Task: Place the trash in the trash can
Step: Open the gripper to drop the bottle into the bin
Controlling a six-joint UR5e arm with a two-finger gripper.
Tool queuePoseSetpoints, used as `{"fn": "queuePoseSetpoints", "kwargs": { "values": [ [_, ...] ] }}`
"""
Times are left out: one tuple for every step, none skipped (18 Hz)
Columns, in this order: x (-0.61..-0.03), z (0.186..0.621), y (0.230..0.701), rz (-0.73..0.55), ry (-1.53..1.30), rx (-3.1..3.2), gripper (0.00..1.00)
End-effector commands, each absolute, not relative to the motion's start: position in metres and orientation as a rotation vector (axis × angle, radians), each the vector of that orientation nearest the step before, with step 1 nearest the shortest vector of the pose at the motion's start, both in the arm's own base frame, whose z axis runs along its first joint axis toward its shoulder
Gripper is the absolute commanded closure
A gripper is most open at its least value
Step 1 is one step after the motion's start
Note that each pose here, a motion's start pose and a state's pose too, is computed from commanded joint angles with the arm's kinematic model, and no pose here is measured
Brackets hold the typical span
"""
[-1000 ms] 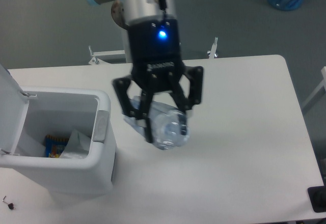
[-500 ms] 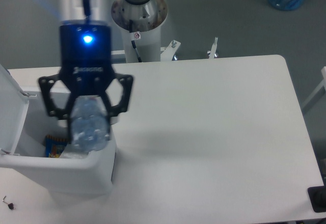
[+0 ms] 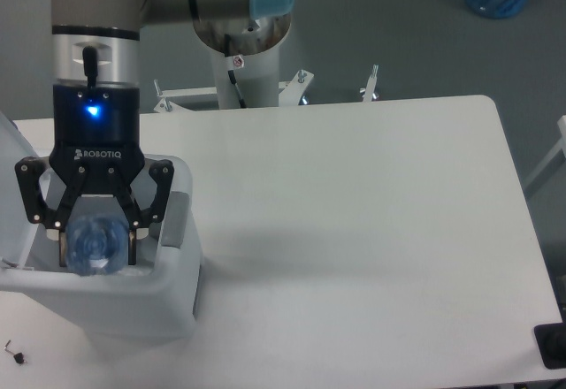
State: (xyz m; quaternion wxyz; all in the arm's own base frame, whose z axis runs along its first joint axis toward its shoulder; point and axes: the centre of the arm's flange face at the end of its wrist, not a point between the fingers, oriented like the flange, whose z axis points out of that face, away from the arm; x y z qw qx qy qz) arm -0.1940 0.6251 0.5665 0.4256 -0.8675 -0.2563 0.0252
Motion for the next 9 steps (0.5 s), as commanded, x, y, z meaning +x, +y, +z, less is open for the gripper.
{"fn": "queuePoseSetpoints", "kwargs": {
  "values": [
    [-0.193, 0.568, 0.624, 0.069, -0.628, -2.169, 0.00],
    [-0.194, 0.570, 0.623, 0.084, -0.610, -2.172, 0.00],
    [-0.198, 0.569, 0.623, 0.105, -0.587, -2.183, 0.00],
    [-0.202, 0.566, 0.621, 0.127, -0.566, -2.196, 0.00],
    [-0.216, 0.564, 0.616, 0.154, -0.582, -2.201, 0.00],
    [-0.240, 0.562, 0.606, 0.180, -0.626, -2.194, 0.00],
    [-0.260, 0.560, 0.598, 0.201, -0.662, -2.190, 0.00],
    [-0.279, 0.561, 0.590, 0.237, -0.693, -2.186, 0.00],
    [-0.300, 0.560, 0.578, 0.298, -0.710, -2.191, 0.00]
  ]
}}
